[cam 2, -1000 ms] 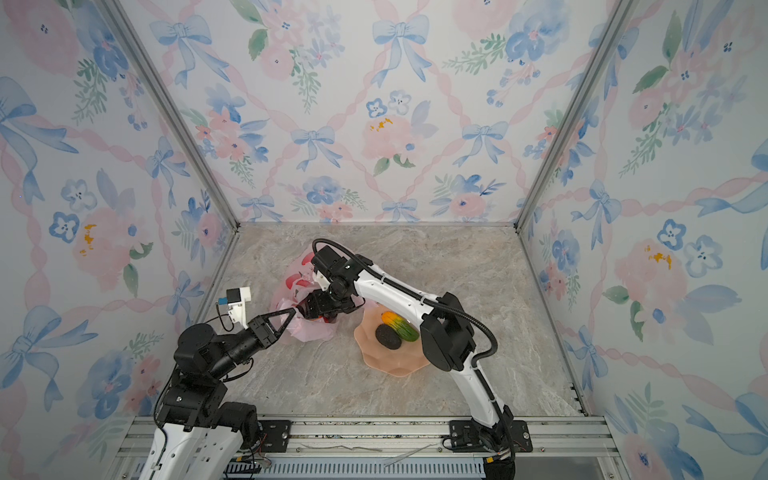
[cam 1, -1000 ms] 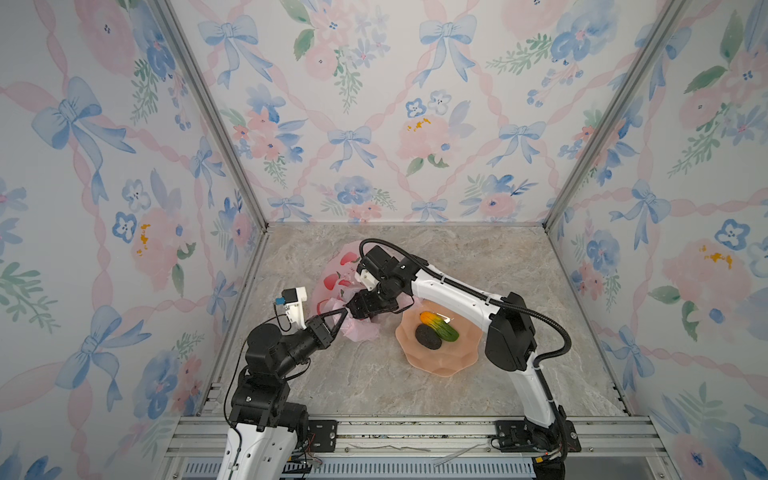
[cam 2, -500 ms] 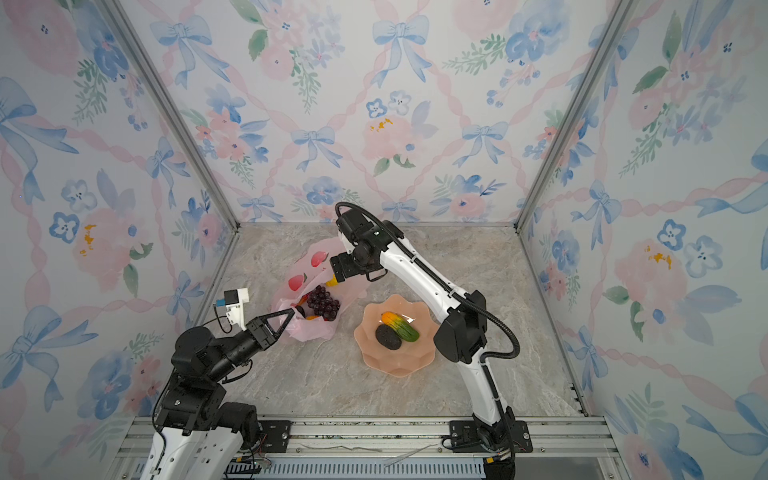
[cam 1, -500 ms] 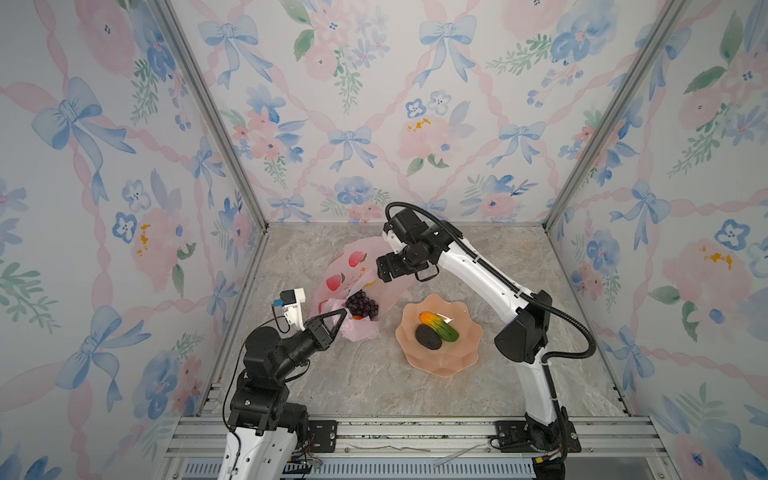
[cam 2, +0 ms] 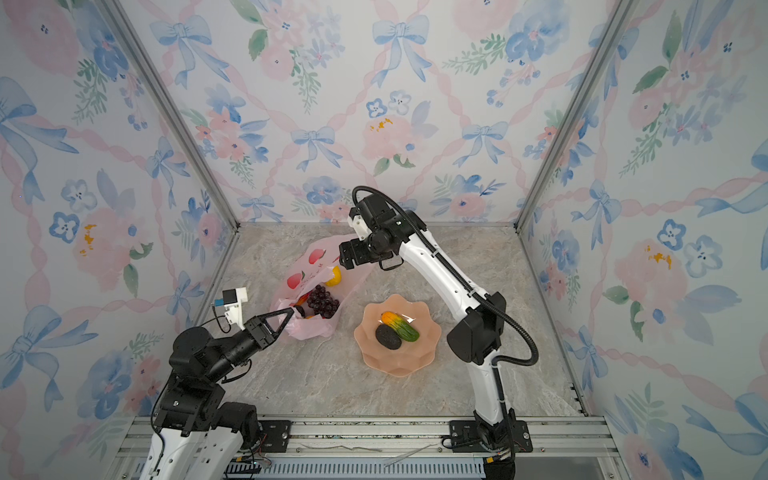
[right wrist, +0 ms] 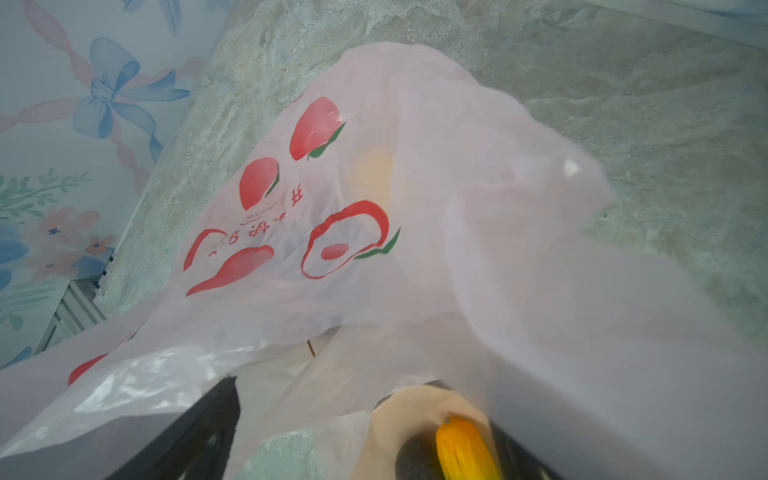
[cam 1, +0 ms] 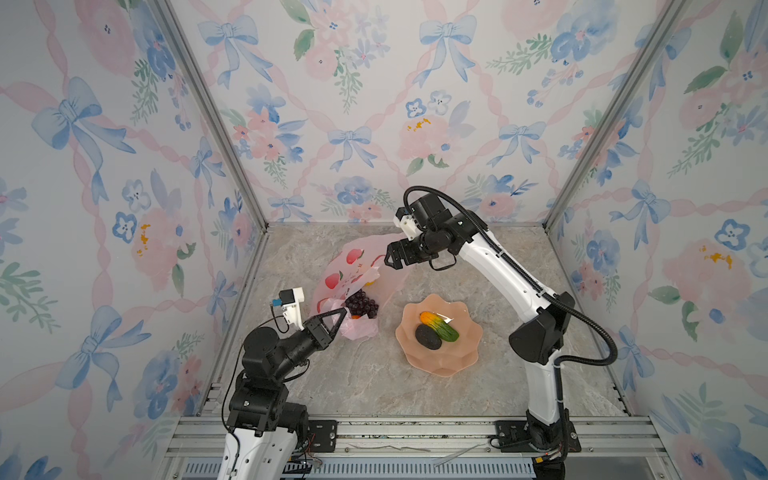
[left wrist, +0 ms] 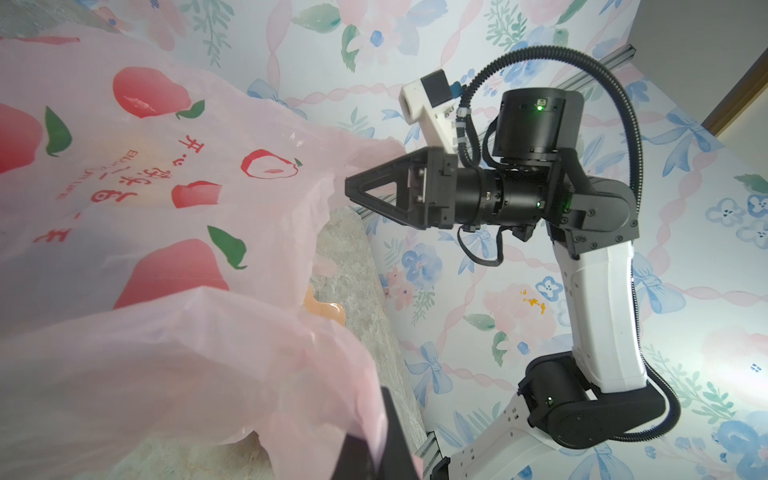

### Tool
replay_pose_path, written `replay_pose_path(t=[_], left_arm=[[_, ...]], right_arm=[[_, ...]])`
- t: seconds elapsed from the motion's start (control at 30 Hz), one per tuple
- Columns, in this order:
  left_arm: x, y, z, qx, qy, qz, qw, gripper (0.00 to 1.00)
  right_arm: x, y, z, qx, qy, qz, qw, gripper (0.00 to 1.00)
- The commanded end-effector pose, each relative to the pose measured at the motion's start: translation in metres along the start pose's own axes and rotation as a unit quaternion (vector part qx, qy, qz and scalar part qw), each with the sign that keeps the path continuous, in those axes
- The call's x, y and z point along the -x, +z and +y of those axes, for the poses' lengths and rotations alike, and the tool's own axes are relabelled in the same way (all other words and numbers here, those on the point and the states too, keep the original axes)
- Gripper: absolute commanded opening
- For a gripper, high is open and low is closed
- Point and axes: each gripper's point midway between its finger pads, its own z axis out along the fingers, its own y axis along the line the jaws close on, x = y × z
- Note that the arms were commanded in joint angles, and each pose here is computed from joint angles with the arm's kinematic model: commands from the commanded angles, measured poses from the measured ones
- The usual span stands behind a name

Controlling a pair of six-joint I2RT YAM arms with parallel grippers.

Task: Place the fruits into the plastic bag
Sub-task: 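Withdraw the open right gripper from the bag and swing it over the bowl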

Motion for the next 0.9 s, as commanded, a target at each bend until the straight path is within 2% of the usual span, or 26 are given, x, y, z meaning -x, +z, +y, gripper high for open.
replay_pose_path(t=[0.0, 0.03, 0.27, 0.43, 0.53, 0.67, 0.87], left_arm=[[0.007, -0.002, -0.009, -0.008, 0.008, -0.012, 1.000, 0.00], [0.008, -0.002, -0.008, -0.007, 0.006, -0.012, 1.000, 0.00], [0.009, 0.004, 0.005, 0.016, 0.000, -0.013, 1.000, 0.00], [0.013, 0.009, 0.015, 0.041, 0.003, -0.012, 0.999, 0.00], [0.012, 0.010, 0.025, 0.065, 0.003, -0.010, 0.998, 0.00], [0.013, 0.013, 0.038, 0.087, -0.009, -0.015, 0.996, 0.00], [0.018, 0.015, 0.039, 0.097, -0.013, -0.023, 0.995, 0.00]], right_arm=[[0.014, -0.065, 0.032, 0.064, 0.001, -0.083, 0.995, 1.00], [0.012, -0.076, 0.035, 0.069, 0.002, -0.092, 0.993, 0.97], [-0.004, -0.159, 0.023, 0.078, 0.025, -0.185, 0.979, 0.96], [-0.039, -0.180, -0.019, 0.049, 0.076, -0.218, 0.972, 0.96], [-0.066, -0.172, -0.043, 0.022, 0.110, -0.197, 0.974, 0.96], [-0.098, -0.145, -0.056, 0.002, 0.126, -0.137, 0.982, 0.96], [-0.157, -0.098, -0.084, -0.047, 0.114, -0.022, 0.992, 0.96]])
